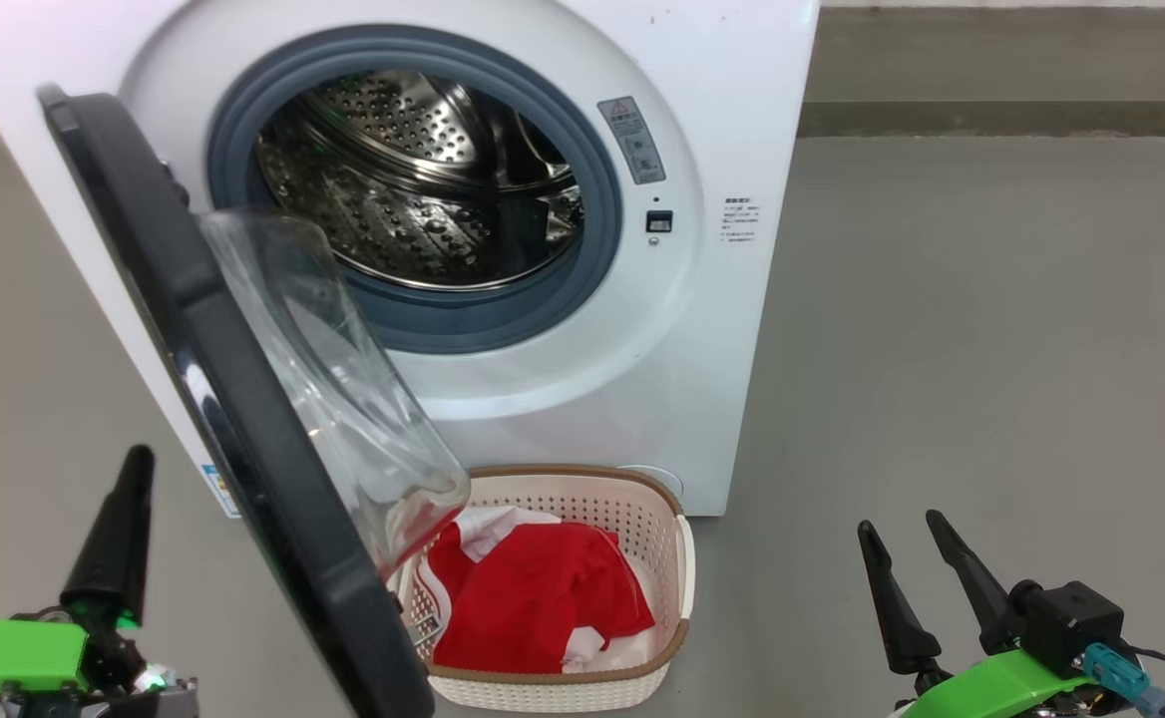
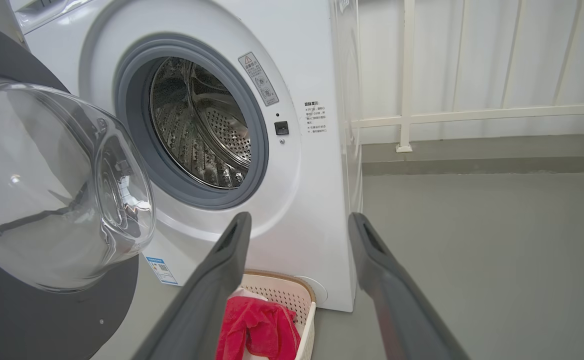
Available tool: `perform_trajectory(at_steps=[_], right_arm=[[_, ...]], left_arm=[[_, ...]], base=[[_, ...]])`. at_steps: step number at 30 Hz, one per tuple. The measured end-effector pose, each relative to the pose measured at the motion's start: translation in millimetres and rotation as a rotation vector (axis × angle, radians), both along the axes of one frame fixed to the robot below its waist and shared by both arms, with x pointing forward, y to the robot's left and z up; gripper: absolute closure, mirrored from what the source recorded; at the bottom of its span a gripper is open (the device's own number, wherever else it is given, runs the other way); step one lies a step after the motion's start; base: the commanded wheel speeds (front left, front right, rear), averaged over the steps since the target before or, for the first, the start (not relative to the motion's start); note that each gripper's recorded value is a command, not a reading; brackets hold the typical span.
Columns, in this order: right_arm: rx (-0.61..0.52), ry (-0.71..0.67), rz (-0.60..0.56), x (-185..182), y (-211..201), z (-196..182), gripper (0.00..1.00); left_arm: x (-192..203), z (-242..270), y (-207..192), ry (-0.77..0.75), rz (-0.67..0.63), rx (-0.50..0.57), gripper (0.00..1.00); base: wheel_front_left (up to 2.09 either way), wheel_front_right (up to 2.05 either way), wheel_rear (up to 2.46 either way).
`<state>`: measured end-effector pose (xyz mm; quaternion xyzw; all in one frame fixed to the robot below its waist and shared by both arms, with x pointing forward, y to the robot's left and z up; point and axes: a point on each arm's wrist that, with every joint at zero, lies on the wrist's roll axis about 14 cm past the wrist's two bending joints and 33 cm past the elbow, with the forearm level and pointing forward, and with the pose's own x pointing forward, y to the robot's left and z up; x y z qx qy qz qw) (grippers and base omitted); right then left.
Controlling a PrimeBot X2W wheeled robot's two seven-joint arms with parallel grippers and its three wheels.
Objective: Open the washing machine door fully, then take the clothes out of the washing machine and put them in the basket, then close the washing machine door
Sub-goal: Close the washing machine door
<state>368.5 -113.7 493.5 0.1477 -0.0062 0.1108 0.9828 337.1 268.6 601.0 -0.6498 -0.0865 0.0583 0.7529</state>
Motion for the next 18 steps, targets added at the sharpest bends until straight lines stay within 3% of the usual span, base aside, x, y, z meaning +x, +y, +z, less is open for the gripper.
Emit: perform_trajectory(at_steps=[5, 18], right_arm=[[0.011, 0.006, -0.023, -1.6, -7.3, -1.4, 0.00], [0.023, 0.022, -0.101, -8.6, -32.5, -6.8, 0.00]], left_arm=[[5.3, 15.4, -25.6, -0.041, -0.105, -0.110, 1.00], [21.4, 13.7, -67.8, -0.033, -0.244, -0.192, 1.00]], base=[[0.00, 0.00, 0.00], [0.00, 0.00, 0.00]])
